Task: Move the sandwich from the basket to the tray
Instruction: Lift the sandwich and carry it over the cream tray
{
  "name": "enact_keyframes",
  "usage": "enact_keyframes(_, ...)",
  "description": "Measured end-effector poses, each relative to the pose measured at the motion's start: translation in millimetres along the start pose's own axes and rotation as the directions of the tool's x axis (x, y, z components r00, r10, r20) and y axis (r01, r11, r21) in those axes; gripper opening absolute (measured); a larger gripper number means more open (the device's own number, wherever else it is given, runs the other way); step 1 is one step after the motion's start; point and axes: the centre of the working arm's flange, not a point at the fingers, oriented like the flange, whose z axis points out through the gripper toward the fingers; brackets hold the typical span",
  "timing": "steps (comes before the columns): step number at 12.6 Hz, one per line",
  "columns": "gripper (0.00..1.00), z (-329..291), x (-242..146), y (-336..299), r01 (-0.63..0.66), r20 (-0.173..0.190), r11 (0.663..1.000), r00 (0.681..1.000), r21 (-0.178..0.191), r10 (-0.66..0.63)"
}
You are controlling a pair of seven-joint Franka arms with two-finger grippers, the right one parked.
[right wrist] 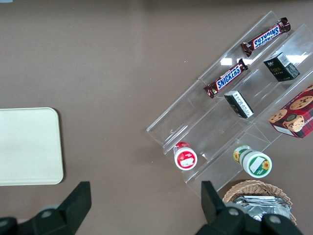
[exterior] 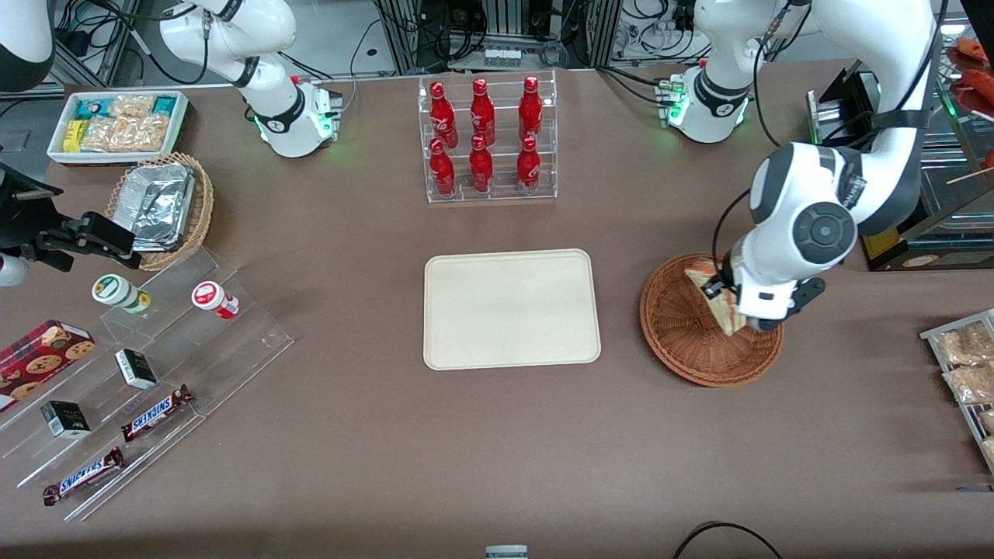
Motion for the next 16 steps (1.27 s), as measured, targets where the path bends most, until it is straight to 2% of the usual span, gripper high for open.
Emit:
enact_keyframes(4,0.15,3.2,-48.6,88.2,-0.221,0.019,0.975,0.975,-0.036,0.221)
enact_keyframes(6,0.15,5.6,-74.9,133.9,-0.285,0.012,0.957,0.958,-0.048,0.285)
enact_keyframes(12,0.15,47.3,-143.9,259.0,-0.247,-0.018,0.968,0.969,-0.048,0.246)
enact_keyframes(16,0.15,67.0,-170.5,305.2,-0.202,-0.093,0.979,0.976,-0.041,0.198)
